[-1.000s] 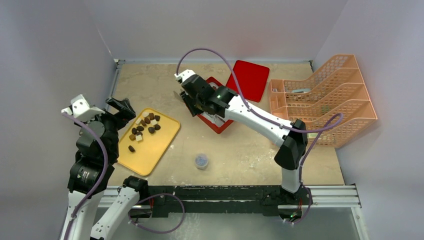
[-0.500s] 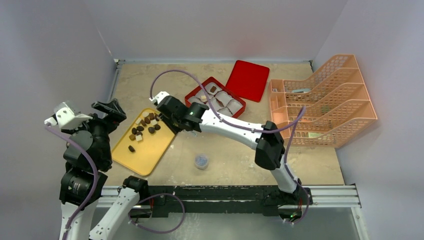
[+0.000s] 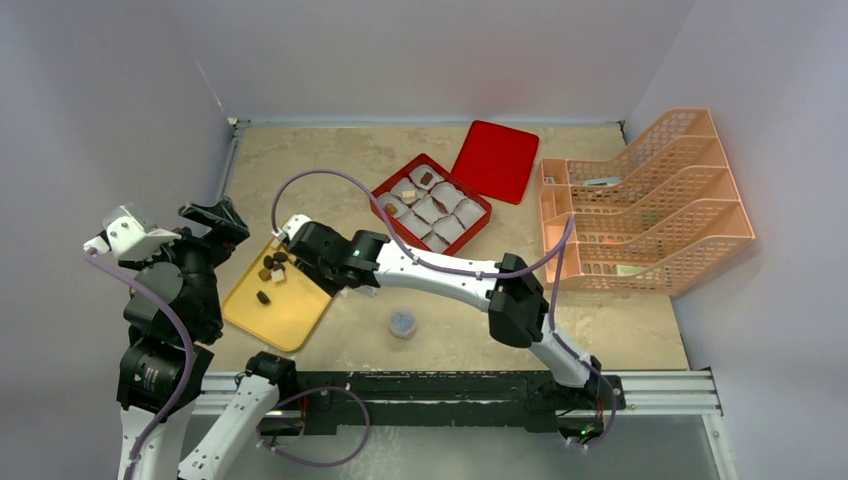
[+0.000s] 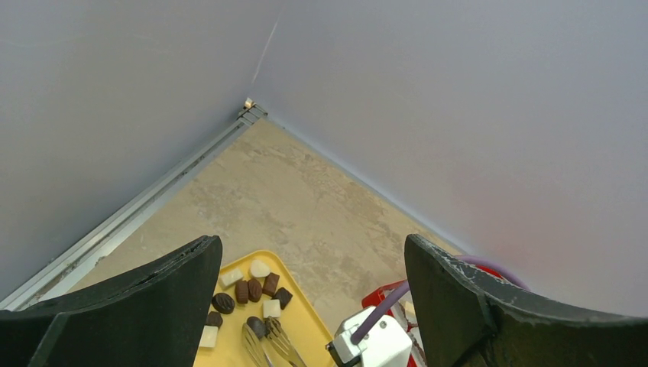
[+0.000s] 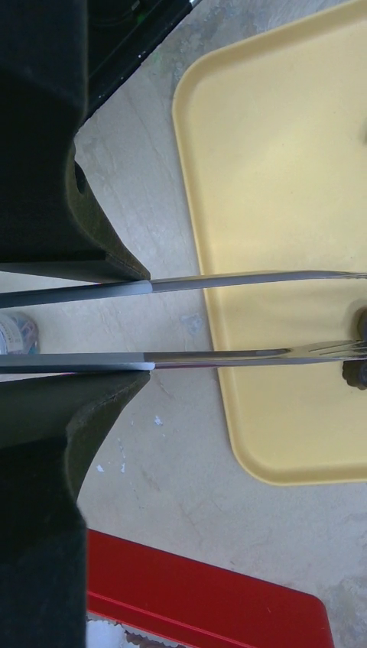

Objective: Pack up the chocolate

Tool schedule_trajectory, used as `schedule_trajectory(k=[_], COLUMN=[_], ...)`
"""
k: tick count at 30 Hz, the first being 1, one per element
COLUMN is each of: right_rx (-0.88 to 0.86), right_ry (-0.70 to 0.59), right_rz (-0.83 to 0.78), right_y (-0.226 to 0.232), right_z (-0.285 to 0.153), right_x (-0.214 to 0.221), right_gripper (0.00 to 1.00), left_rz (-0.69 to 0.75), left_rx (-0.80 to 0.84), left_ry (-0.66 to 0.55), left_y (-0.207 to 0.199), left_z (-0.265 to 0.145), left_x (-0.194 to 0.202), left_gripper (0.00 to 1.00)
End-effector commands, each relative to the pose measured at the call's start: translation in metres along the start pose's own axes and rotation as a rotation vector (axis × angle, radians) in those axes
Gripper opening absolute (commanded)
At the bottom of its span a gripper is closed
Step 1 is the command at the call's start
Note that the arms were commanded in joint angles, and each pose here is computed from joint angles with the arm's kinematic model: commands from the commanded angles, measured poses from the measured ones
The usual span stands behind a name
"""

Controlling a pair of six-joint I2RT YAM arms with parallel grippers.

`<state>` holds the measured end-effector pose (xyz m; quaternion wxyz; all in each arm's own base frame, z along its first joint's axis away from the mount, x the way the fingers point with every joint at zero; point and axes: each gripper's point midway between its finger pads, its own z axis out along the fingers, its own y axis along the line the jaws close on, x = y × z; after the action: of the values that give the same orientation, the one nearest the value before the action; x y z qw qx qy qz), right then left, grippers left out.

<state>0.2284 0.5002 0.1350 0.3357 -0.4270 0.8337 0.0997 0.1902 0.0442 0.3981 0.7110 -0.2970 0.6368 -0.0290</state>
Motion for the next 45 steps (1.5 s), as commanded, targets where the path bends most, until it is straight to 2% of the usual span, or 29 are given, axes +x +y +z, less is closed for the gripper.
schedule_trajectory(k=[1,26,36,45], right_rx=[-0.004,0.047,0.041,0.027], right_ry=[-0.059,-0.024,-0.021,-0.038], right_rz=[0.006,-0.055,-0.062,-0.044], right_y=[-0.003,-0.002,-0.001,-0.001], right_z=[-0.011,0.021,0.025,0.013], right_x=[-0.024,-0.021,-0.019,-0.020], right_gripper=[0.45,0.47,0.31,0.27], left_rz=[-0.016,-0.016,-0.013,0.004], left_rx=[0.006,0.007,0.000,-0.015], left_ry=[-0.036,-0.027,-0.027,-0.015], left_y=[-0.002,-0.002,0.000,0.005], left_z=[-0.003,-0.001,-0.001,0.002], left_x=[-0.015,-0.009,-0.007,0.004], left_gripper=[0.89,0.89,0.89,0.89])
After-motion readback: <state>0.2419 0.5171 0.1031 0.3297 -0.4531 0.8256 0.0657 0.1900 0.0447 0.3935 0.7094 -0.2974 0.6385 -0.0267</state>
